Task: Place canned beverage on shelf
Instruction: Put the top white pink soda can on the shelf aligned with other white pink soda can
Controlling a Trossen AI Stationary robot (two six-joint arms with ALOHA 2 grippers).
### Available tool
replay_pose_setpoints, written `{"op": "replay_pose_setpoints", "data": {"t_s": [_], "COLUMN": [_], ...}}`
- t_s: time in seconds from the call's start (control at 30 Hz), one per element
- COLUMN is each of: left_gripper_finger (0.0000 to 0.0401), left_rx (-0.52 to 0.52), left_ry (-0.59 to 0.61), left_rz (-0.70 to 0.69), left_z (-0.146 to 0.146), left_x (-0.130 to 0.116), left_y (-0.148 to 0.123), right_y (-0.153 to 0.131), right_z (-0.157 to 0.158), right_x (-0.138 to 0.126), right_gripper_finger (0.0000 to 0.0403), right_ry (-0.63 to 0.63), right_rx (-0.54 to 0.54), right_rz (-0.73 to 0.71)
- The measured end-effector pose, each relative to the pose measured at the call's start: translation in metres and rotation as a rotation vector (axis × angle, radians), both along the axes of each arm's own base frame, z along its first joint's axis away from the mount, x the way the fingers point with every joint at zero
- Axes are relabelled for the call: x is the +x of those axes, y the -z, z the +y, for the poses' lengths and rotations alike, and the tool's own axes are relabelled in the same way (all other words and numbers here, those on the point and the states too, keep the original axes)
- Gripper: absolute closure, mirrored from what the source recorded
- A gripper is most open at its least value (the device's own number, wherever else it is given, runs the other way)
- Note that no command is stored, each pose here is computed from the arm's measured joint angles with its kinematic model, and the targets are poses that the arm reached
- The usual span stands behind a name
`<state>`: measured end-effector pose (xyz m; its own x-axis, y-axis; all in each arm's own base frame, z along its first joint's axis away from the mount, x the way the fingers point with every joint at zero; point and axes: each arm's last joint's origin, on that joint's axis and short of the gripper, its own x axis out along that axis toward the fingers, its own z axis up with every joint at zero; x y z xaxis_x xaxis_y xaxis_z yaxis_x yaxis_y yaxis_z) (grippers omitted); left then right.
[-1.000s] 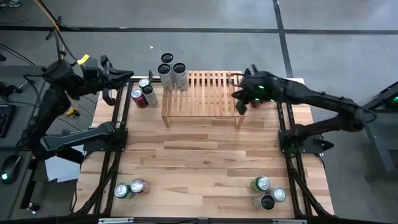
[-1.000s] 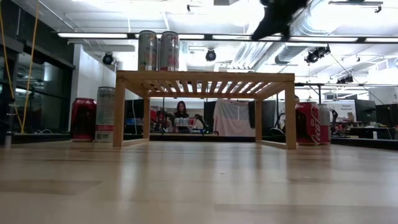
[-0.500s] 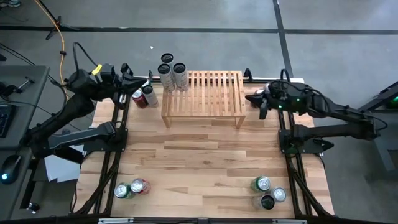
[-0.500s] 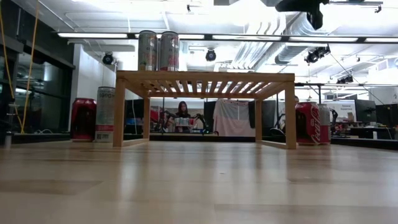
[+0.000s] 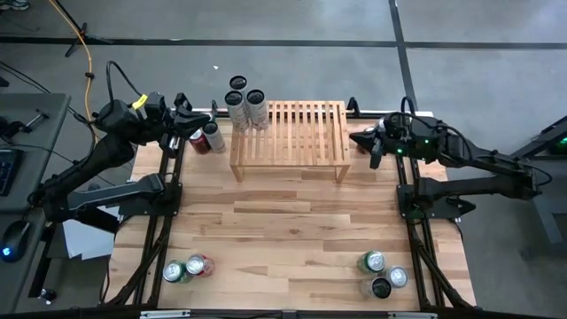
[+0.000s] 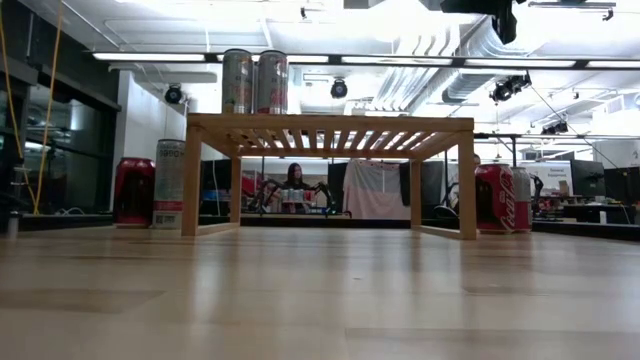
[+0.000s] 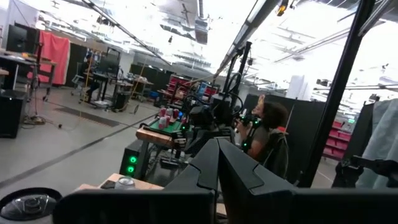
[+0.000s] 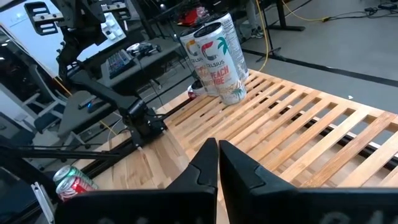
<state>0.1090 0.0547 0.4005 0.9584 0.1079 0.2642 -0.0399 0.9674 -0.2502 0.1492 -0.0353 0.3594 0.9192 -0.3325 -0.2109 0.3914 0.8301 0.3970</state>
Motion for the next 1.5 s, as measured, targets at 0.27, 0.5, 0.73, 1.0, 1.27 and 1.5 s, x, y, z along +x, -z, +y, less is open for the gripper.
{"op": "replay_pose_setpoints", "data": {"t_s": [0.27,0.5,0.73,1.0,1.27,1.5], "left_gripper_finger": [0.0401,0.0383,0.0273,0.0114,0.0065,0.0064], "left_rx": [0.029,0.023,-0.055,-0.104,-0.245,-0.244], "left_ry": [-0.008,-0.140,-0.328,-0.375,-0.539,-0.655], "left_rz": [0.003,0.026,0.233,0.548,1.087,1.264], "left_z": [0.000,0.005,0.015,0.020,0.039,0.062], "left_x": [0.000,0.000,-0.002,-0.001,0.005,0.019], "left_y": [0.000,0.003,0.020,0.025,0.063,0.081], "right_y": [-0.004,-0.007,-0.008,-0.008,-0.007,-0.006], "right_z": [0.000,0.000,0.000,-0.001,-0.003,-0.003], "right_x": [0.001,0.001,0.001,0.001,0.001,0.001], "right_gripper_finger": [0.0402,0.0402,0.0402,0.0402,0.0402,0.0402], "right_ry": [0.004,0.005,0.007,0.024,0.034,0.034], "right_rx": [0.025,0.027,0.025,-0.006,-0.023,-0.028], "right_rz": [-0.052,-0.090,-0.096,-0.081,-0.067,-0.054]}}
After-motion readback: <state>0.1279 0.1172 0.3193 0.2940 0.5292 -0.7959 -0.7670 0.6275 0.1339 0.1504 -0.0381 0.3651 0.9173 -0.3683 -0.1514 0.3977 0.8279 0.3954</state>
